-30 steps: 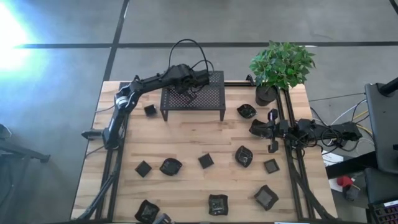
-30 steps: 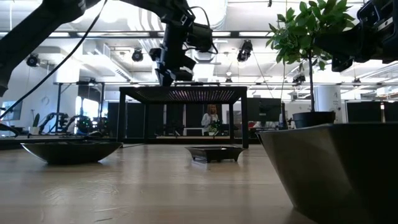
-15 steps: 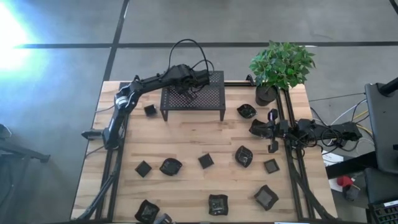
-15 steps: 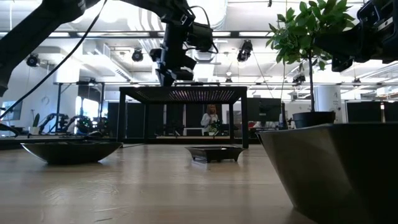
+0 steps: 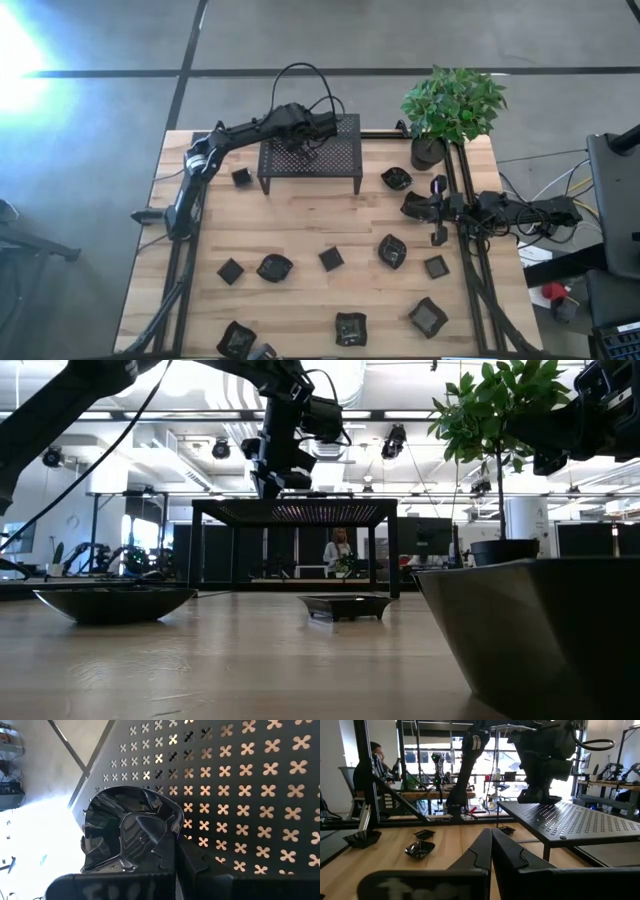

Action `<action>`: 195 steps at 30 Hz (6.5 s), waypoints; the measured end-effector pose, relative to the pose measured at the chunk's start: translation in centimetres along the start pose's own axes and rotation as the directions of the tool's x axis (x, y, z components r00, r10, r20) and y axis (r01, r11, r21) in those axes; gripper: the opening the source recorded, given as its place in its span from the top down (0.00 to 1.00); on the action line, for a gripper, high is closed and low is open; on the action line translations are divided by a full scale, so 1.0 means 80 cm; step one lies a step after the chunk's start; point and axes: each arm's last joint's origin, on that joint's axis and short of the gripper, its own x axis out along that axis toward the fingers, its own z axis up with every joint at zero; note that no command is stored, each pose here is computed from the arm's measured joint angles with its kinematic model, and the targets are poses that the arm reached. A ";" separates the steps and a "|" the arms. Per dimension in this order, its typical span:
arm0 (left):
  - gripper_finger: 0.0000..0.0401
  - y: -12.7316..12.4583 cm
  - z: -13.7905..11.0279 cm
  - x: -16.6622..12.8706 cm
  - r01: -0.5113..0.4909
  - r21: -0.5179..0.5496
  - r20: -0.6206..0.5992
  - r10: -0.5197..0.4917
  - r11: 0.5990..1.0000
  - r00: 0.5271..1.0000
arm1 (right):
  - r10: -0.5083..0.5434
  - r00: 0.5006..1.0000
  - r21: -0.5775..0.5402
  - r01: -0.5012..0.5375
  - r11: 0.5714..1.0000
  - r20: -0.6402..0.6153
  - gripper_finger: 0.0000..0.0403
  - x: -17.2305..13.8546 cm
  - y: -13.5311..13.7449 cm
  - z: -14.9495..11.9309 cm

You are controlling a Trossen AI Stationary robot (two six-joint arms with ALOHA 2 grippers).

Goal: Pick & Place Mini shaped plates
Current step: Put the leaf shaped plate on the shelf, then put the distorted square plate on the shelf

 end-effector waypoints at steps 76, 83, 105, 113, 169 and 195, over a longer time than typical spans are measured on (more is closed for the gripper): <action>1.00 0.000 0.000 0.000 -0.002 0.010 0.004 0.002 1.000 1.000 | 0.000 1.000 -0.002 0.000 1.000 0.000 0.98 0.000 0.000 0.000; 0.99 0.002 0.002 -0.004 0.003 0.019 0.016 -0.003 1.000 1.000 | 0.000 1.000 -0.003 0.000 1.000 0.000 0.98 0.000 0.000 0.000; 0.85 0.005 0.004 -0.009 0.007 0.018 0.027 -0.007 1.000 1.000 | 0.000 1.000 -0.018 0.000 1.000 -0.001 0.98 0.000 0.000 0.000; 0.84 0.014 0.010 -0.026 0.024 -0.041 0.077 -0.021 0.999 0.997 | 0.000 1.000 -0.011 0.000 1.000 -0.001 0.98 0.000 0.000 0.000; 1.00 -0.047 -0.183 -0.246 0.240 0.084 0.668 -0.233 0.967 0.707 | -0.140 0.958 0.153 0.182 0.971 -0.248 0.98 0.004 -0.004 0.056; 1.00 -0.047 -0.244 -0.180 0.490 0.291 0.795 -0.493 0.821 0.353 | -0.277 0.347 -0.097 0.457 0.884 -0.896 0.98 0.073 0.013 0.099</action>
